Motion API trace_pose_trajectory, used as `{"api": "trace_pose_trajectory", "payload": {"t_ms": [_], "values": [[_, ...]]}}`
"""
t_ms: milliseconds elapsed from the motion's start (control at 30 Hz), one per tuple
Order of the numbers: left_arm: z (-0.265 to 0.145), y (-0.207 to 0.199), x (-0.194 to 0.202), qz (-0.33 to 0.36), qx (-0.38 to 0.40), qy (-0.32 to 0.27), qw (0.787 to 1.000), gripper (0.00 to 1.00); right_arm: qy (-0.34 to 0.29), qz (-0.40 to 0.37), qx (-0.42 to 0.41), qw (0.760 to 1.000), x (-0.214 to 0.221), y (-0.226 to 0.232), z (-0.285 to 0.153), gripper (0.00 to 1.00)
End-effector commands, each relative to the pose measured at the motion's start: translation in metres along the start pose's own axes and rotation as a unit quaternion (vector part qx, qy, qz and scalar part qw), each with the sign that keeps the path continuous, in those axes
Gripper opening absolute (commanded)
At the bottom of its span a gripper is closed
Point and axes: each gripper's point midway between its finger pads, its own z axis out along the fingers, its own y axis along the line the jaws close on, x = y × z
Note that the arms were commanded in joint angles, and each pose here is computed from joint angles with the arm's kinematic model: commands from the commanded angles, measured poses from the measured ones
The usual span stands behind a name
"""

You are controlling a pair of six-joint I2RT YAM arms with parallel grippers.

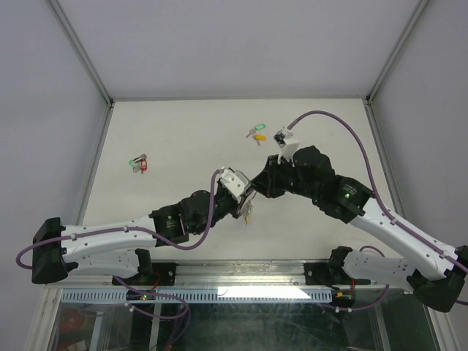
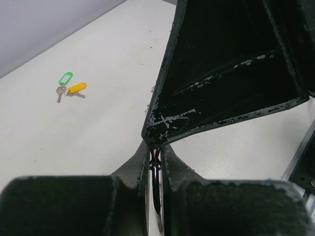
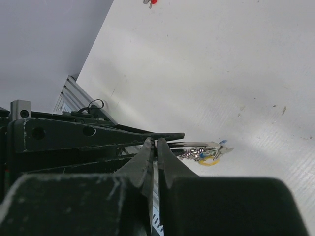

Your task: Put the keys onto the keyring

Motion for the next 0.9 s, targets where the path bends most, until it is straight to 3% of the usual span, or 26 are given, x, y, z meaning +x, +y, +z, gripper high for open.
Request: {"api": "trace_pose_trajectory", "payload": {"t_ms": [0,233,567,867], "values": [[-0.004,0.003,-0.044,-0.024,-0.002,-0.06,0.998,0.05,-0.035,0.001,-0.039,0.999,-0.018,0.019,-0.006,0.0],[-0.011,0.001,-0.043,-0.013,0.016,-0.078,0.997,0.35,-0.075,0.007,-0.033,0.997,-0.036,0.021,-0.023,0.0],[-0.039,0.0,-0.063,0.046,0.056,-0.172,0.982,0.38,-0.079,0.01,-0.063,0.995,-0.045,0.038,-0.036,0.0],[-0.039,-0.016,-0.068,0.086,0.097,-0.192,0.973,0.42,-0.074,0.013,-0.105,0.992,-0.049,0.058,-0.04,0.0]]}}
